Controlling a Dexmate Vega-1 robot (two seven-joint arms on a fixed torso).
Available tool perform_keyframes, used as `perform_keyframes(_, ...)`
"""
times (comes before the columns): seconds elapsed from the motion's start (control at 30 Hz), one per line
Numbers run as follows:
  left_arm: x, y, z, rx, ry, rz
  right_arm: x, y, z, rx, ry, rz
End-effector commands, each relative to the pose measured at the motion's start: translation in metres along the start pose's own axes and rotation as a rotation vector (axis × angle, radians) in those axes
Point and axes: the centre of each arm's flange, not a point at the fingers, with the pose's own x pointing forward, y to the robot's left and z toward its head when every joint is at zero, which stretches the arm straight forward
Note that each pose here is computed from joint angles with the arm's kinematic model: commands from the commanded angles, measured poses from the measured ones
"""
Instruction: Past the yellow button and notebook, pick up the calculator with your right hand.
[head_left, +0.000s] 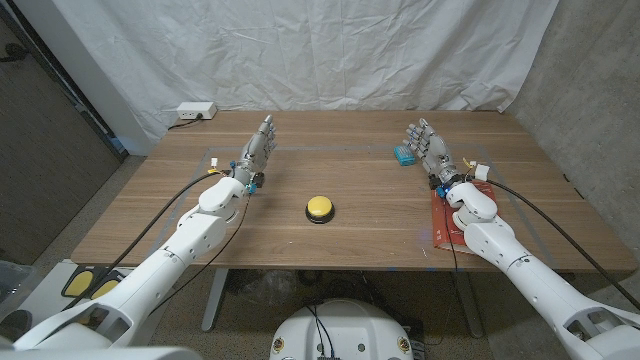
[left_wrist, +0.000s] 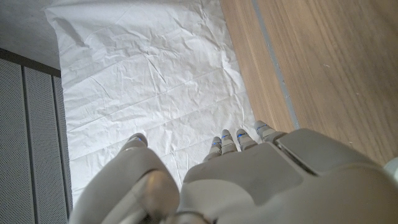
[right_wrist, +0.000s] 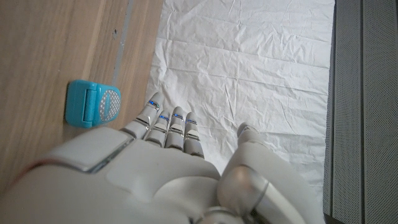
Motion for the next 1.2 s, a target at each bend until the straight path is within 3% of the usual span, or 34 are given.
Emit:
perform_keyframes(0.03, -0.003, -0.012, 0.002, 0.0, 0.009, 0.0, -0.014, -0.003, 0.011, -0.035, 0.003, 0.026)
perform_keyframes(0.17, -0.003, -0.013, 0.0, 0.036, 0.035, -0.005, -0.02, -0.006, 0.014, -0.021, 0.0, 0.031)
perform_keyframes(0.4, -0.003, -0.012, 0.0, 0.009, 0.025, -0.036, -0.035, -0.006, 0.019, -0.046, -0.007, 0.017)
perform_keyframes(0.77, -0.013, -0.014, 0.004, 0.011, -0.004, -0.034, -0.056, 0.0, 0.025, -0.068, -0.033, 0.018)
perform_keyframes(1.1, -0.012, -0.007, 0.004, 0.002, -0.012, -0.031, -0.069, 0.006, 0.03, -0.078, -0.059, 0.009)
perform_keyframes(1.2, -0.011, -0.007, 0.003, 0.003, -0.011, -0.029, -0.073, 0.014, 0.036, -0.088, -0.062, 0.006)
